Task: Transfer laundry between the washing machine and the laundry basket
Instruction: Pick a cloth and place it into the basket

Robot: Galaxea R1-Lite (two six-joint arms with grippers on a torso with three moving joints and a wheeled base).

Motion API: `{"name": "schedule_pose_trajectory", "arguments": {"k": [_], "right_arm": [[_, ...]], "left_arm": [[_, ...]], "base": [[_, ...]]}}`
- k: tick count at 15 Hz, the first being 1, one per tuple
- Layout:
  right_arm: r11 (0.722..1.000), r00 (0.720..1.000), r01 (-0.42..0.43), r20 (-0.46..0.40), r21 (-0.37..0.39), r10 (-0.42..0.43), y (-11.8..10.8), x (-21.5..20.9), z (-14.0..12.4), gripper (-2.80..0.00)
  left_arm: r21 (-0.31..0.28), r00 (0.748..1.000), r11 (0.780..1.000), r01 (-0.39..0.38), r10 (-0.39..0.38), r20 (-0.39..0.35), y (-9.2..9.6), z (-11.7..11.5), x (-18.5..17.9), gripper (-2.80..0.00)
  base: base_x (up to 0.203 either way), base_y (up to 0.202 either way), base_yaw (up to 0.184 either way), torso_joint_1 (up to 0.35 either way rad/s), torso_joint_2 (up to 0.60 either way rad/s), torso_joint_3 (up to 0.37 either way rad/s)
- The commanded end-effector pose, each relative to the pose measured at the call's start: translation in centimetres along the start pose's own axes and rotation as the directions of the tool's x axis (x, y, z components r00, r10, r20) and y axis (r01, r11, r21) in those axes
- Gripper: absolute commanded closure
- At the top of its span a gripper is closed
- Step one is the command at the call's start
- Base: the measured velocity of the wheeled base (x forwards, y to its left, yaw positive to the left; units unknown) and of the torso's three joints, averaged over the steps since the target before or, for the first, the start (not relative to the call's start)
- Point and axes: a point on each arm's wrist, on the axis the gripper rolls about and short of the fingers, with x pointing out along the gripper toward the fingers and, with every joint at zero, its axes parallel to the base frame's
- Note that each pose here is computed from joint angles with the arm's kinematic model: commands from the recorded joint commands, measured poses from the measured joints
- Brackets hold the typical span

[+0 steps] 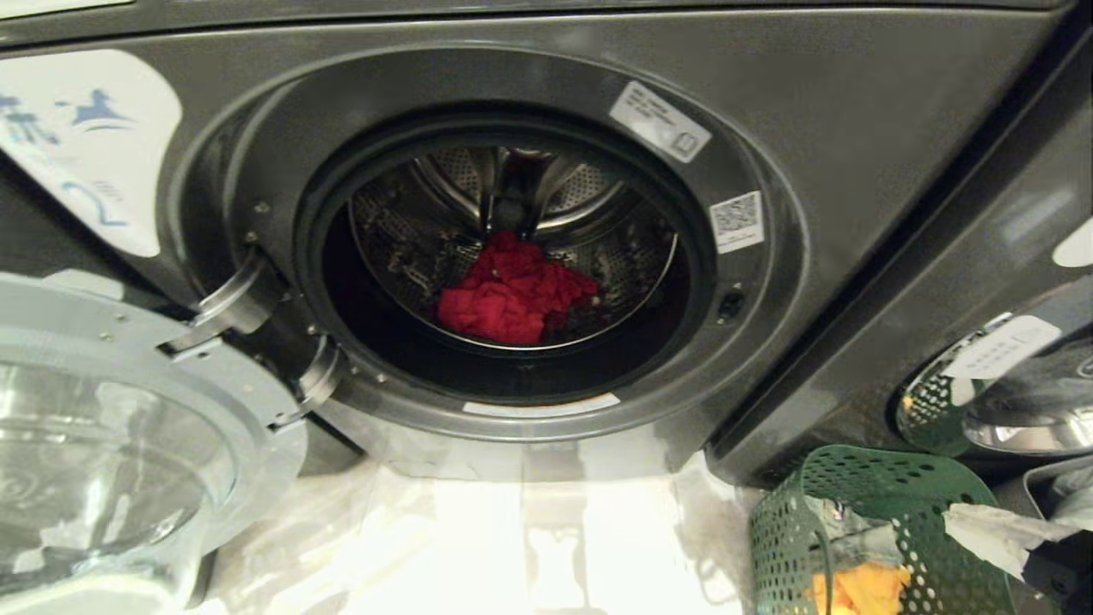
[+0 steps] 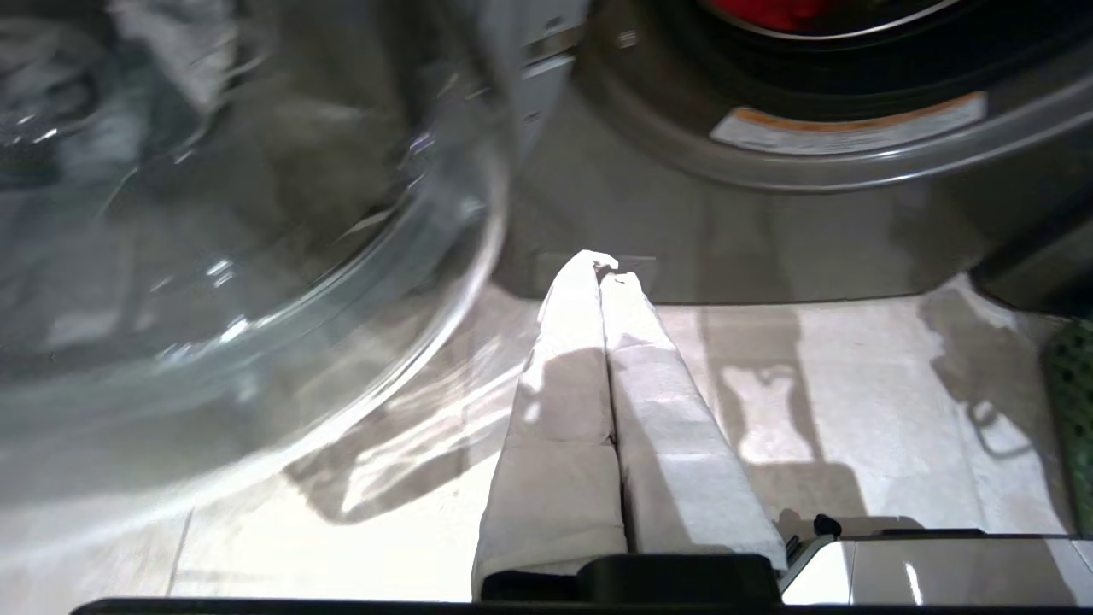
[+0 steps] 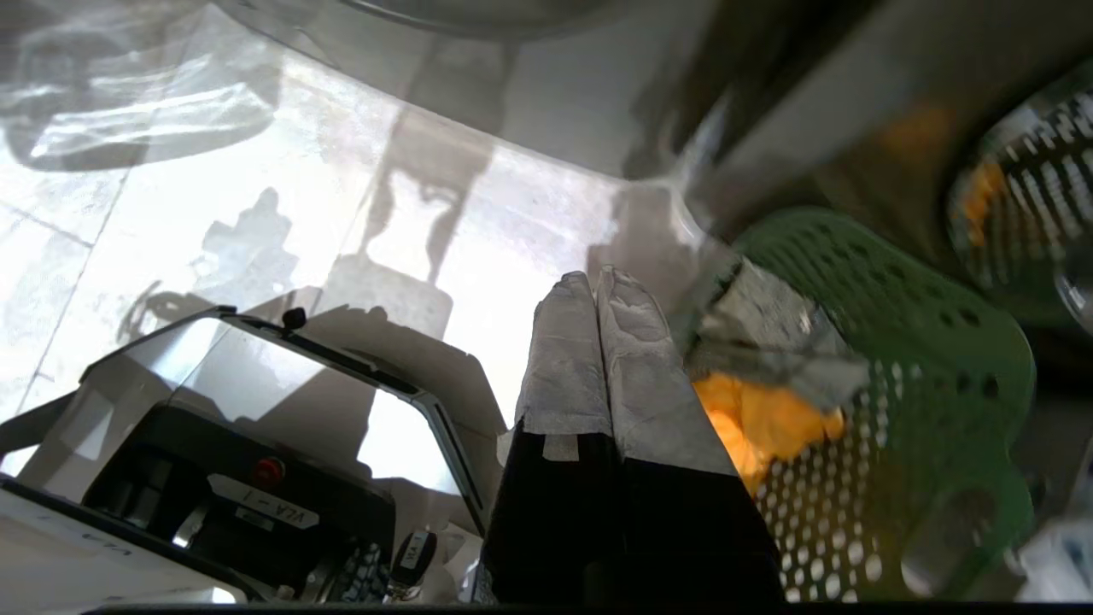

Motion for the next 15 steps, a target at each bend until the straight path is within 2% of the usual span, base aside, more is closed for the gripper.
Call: {"name": "schedule_pose_trajectory", "arguments": {"k": [1, 12, 15], "right_arm": [[1.000, 1.000, 0.006, 0.005, 0.006, -0.006, -0.3, -0.2, -0.2, 0.00], [1.000, 1.000, 0.014, -0.025, -0.013, -0.015, -0.4, 0.1, -1.6, 0.00], [1.000, 0.999, 0.017, -0.040, -0.023, -0.018, -0.5, 0.1, -2.4, 0.00]], "left_arm": [[0.000, 1.000, 1.000, 0.000, 0.000, 0.001, 0.0, 0.0, 0.0, 0.00], [0.000, 1.000, 1.000, 0.000, 0.000, 0.001, 0.0, 0.0, 0.0, 0.00], [0.000, 1.000, 1.000, 0.000, 0.000, 0.001, 0.0, 0.0, 0.0, 0.00]], "base": [[-0.001, -0.007, 0.176, 0.001, 0.00, 0.006], [0.001, -0.008, 0.175, 0.001, 0.00, 0.002], [0.002, -0.006, 0.115, -0.001, 0.00, 0.003]]}}
